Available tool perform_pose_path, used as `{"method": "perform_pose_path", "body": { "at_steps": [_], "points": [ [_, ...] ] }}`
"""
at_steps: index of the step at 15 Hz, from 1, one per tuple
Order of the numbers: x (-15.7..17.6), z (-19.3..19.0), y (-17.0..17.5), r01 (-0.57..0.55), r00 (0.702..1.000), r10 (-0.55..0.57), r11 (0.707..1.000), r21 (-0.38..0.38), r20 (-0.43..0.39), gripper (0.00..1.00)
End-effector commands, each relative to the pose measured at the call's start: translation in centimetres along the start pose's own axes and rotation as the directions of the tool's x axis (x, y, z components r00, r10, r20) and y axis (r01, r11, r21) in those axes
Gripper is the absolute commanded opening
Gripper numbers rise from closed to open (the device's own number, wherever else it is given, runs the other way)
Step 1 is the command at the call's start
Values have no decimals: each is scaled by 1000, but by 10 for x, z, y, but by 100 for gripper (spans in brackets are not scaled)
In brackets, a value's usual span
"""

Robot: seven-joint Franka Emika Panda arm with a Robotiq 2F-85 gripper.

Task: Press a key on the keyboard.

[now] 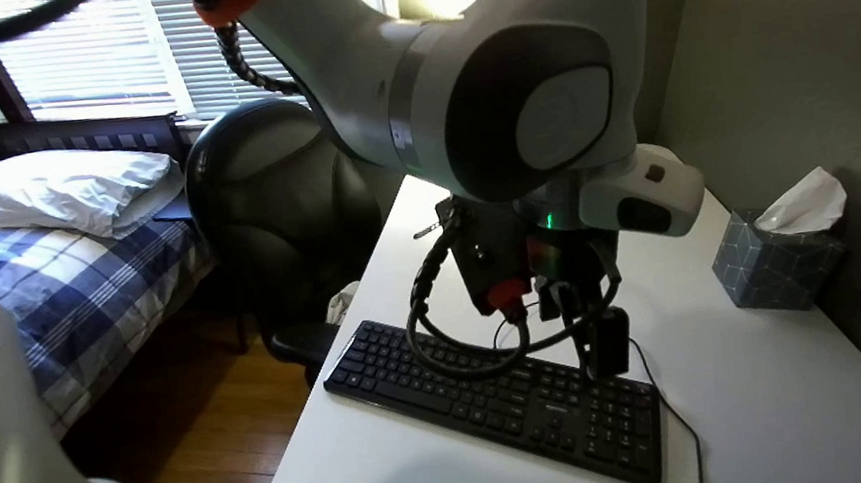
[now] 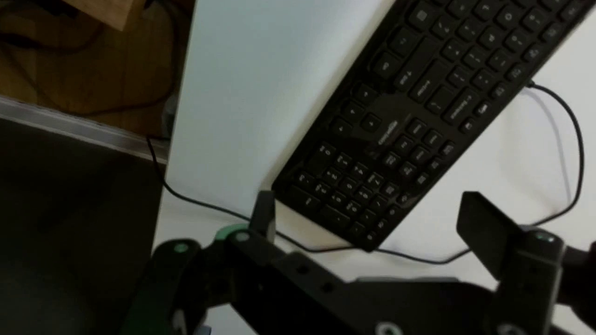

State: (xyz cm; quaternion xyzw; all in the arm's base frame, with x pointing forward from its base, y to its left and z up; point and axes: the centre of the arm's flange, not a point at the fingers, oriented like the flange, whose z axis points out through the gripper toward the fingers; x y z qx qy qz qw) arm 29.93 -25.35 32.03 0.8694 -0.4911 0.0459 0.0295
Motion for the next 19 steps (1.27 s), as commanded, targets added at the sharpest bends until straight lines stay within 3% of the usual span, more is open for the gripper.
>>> {"method": "perform_pose_path", "body": {
  "at_steps": [1, 5, 6, 19],
  "points": [
    [-28, -32, 9, -4, 996, 6, 1000, 23, -91, 100],
    [-33, -56, 5, 5, 988, -1, 1000, 26, -154, 100],
    [3, -50, -5, 16, 992, -12, 999, 32, -125, 100],
    [3, -53, -7, 20, 991, -15, 999, 33, -132, 100]
  ]
}}
